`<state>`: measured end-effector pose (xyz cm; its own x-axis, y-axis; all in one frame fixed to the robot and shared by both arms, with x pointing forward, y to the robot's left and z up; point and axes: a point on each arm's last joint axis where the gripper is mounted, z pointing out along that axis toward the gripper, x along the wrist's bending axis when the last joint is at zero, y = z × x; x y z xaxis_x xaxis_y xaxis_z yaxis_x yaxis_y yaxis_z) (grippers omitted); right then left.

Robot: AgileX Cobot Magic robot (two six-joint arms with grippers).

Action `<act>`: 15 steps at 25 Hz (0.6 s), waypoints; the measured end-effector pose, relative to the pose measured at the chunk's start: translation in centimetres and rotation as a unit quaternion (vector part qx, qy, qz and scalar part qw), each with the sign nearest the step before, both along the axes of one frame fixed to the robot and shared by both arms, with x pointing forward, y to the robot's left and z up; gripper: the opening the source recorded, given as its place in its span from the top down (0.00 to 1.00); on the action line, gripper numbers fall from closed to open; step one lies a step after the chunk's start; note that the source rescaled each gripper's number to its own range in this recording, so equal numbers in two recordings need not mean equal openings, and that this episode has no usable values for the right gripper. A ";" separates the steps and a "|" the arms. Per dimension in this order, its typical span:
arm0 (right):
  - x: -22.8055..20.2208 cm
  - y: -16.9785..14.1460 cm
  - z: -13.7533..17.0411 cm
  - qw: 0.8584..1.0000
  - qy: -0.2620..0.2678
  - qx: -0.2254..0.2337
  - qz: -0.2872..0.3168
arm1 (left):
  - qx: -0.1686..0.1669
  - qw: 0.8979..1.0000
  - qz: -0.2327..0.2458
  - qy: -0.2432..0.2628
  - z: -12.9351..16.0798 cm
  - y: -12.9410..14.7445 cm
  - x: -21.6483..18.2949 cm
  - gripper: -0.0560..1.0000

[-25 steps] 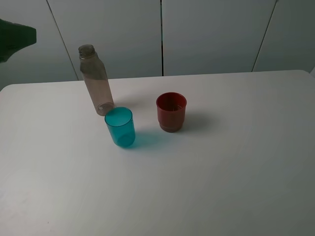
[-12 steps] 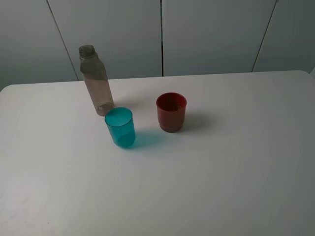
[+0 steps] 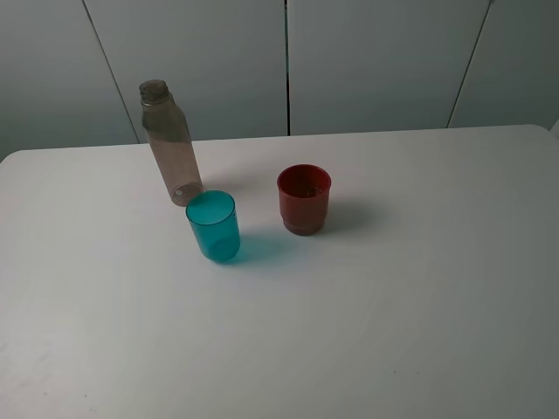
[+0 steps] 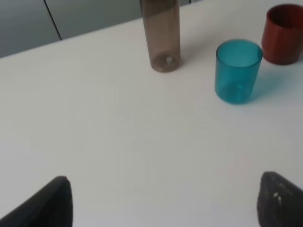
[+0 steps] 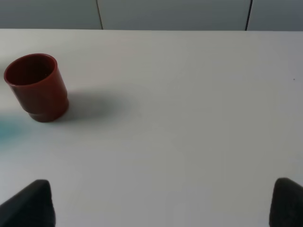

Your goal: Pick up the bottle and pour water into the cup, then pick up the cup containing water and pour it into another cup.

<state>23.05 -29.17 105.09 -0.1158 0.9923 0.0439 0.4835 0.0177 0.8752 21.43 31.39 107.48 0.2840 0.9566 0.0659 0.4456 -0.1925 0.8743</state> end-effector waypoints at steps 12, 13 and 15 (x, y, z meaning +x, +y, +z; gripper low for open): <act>0.0 0.0 0.0 1.000 0.001 0.000 0.000 | -0.008 1.000 0.003 -0.004 -2.1 -0.6 1.9 0.01; 0.0 0.0 0.0 1.000 0.001 0.000 0.000 | -0.012 1.000 0.005 -0.003 -2.1 -0.6 1.9 0.01; 0.0 0.0 0.0 1.000 0.001 0.000 0.000 | -0.013 1.000 0.005 -0.004 -2.1 -0.6 1.9 0.01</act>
<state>23.04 -29.17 105.07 -0.1159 0.9923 0.0440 0.4851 0.0179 0.8743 23.33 30.77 105.37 0.2738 0.9608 0.0439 0.4407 -0.1659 0.8822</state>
